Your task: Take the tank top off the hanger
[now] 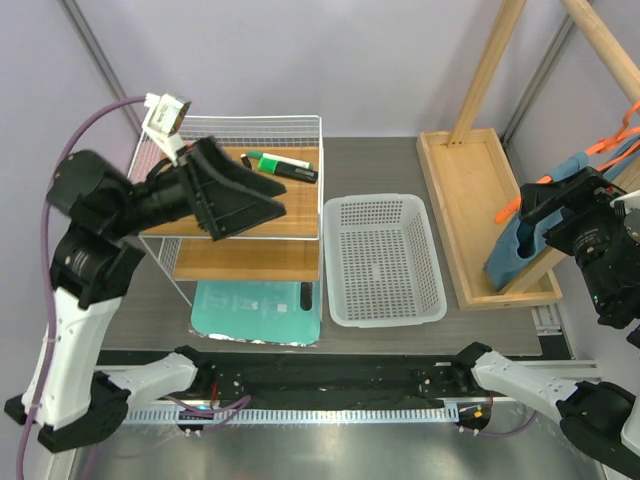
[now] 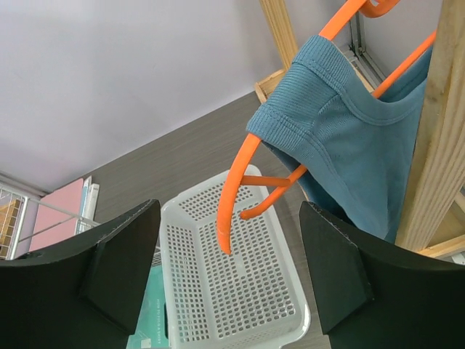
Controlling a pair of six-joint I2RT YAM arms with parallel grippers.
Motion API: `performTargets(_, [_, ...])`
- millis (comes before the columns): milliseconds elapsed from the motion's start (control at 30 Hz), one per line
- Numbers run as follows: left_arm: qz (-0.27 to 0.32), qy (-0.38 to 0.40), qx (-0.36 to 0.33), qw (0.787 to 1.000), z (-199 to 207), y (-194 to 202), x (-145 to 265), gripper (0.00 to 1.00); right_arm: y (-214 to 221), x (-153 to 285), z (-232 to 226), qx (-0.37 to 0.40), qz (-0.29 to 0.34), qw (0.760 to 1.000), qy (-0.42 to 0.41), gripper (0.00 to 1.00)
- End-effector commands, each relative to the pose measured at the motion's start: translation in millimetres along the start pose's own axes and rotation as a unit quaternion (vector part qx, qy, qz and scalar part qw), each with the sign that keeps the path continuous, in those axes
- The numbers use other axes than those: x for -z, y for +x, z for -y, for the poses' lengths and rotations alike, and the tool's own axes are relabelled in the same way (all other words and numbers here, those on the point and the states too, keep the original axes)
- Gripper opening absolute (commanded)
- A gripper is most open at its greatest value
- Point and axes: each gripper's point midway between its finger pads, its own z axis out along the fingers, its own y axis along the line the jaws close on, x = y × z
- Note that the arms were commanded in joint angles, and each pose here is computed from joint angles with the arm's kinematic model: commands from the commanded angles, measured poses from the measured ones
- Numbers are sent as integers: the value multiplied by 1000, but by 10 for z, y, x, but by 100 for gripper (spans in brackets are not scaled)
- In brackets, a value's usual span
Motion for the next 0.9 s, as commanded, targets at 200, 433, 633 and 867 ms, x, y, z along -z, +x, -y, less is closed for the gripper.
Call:
performTargets(200, [-30,56,-66,996,229,-52,-953,81,-111,69,-3,-6,3,1000,-3,82])
performTargets(433, [-21,-27,-133,990,-123,112,-1683,79,-175,251,184,-17,16,1000,-4,81])
performTargets(633, [-18,-68,-190,979,-299,389,-2146,79,-264,416,305,-29,25,999,-11,80])
performTargets(867, [-19,-121,-241,963,-582,787,-2637,78,-202,465,362,-20,19,999,-18,80])
